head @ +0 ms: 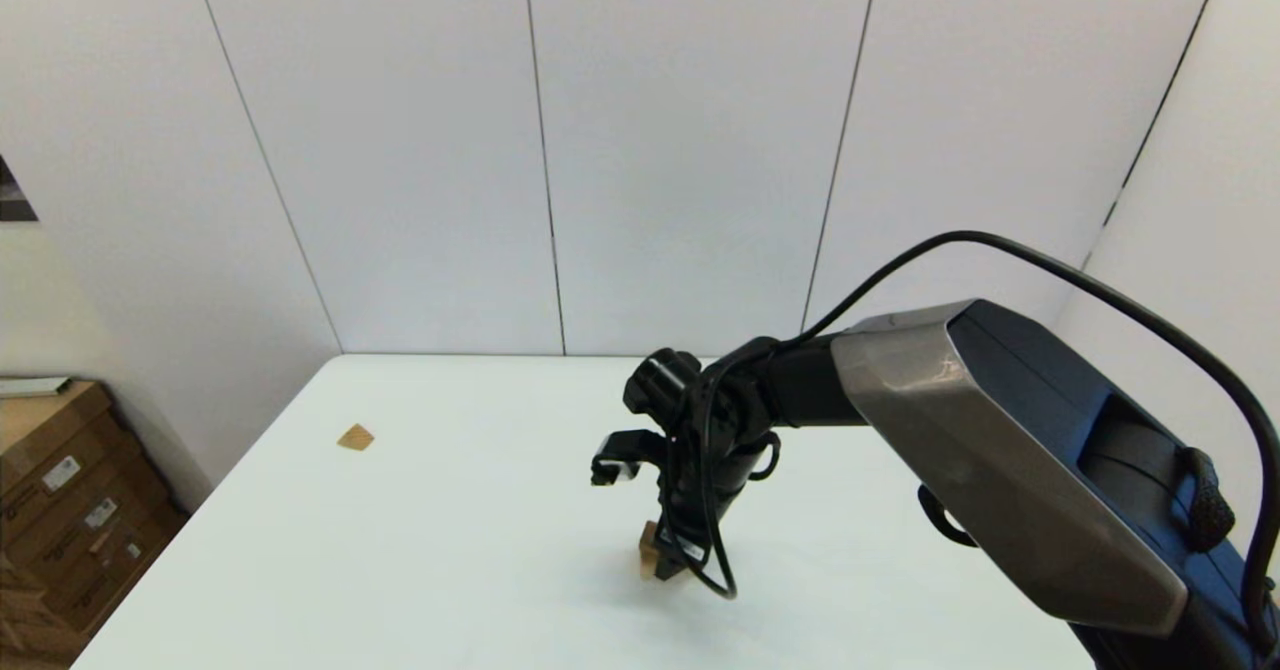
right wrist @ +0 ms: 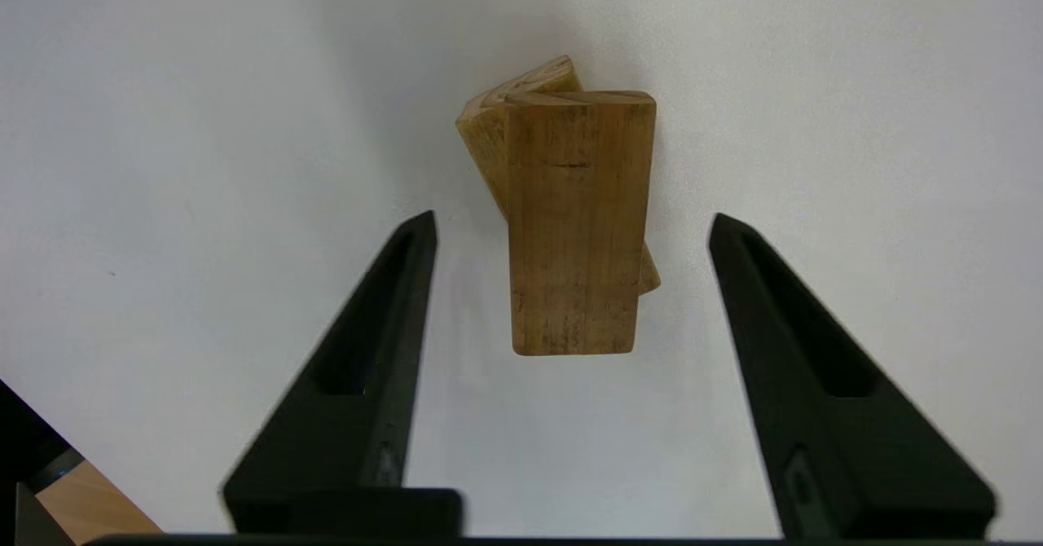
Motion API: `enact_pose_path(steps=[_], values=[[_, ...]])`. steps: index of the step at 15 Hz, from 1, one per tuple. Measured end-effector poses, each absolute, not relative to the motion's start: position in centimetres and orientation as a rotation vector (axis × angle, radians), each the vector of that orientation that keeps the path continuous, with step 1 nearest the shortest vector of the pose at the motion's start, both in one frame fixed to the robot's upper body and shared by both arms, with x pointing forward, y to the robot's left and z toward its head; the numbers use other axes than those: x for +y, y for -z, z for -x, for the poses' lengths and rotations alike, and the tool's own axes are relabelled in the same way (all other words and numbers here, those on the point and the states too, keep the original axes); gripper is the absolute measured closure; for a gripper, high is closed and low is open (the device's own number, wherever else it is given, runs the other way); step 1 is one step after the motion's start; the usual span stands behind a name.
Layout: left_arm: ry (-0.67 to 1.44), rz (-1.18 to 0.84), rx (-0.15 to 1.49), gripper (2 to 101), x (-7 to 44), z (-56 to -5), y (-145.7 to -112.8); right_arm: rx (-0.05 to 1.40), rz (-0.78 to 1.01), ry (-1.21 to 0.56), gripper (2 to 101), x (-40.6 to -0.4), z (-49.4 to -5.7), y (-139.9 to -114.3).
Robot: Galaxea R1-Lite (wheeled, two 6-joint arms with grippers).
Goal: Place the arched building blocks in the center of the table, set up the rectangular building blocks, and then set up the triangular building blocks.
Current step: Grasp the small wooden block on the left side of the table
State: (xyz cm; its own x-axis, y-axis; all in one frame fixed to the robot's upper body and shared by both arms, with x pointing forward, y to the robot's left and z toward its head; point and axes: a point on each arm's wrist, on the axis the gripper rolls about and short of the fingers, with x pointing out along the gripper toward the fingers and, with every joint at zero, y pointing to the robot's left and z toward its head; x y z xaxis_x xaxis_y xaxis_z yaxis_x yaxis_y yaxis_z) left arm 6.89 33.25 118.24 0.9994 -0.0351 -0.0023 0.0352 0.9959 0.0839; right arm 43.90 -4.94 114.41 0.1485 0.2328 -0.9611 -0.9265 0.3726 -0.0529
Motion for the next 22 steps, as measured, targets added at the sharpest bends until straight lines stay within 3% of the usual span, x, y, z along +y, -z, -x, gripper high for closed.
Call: enact_pose_path(steps=[2,5,8,11,14,16,19,22], values=[[0.035,-0.084,0.001,5.4,33.3,-6.9,-118.2,1.093,0.788,-0.970,27.1,-5.0,-43.9,-115.1],[0.036,-0.084,0.001,5.4,33.3,-6.9,-118.2,1.075,0.733,-0.932,20.0,-5.8,-43.3,-118.4],[0.036,-0.084,0.001,5.4,33.3,-6.9,-118.2,1.011,0.637,-0.873,15.0,-7.8,-41.9,-125.1],[0.035,-0.084,0.001,5.4,33.3,-6.9,-118.2,0.888,0.542,-0.809,11.6,-11.7,-38.3,-133.5],[0.035,-0.084,0.001,5.4,33.3,-6.9,-118.2,0.724,0.462,-0.730,9.2,-17.2,-31.9,-141.3],[0.035,-0.084,0.001,5.4,33.3,-6.9,-118.2,0.608,0.416,-0.665,8.1,-21.4,-26.9,-144.7],[0.036,-0.084,0.001,5.4,33.3,-6.9,-118.2,0.473,0.341,-0.485,7.0,-28.4,-19.3,-146.5],[0.036,-0.084,0.001,5.4,33.3,-6.9,-118.2,0.409,0.283,-0.283,6.2,-32.7,-12.6,-144.6]])
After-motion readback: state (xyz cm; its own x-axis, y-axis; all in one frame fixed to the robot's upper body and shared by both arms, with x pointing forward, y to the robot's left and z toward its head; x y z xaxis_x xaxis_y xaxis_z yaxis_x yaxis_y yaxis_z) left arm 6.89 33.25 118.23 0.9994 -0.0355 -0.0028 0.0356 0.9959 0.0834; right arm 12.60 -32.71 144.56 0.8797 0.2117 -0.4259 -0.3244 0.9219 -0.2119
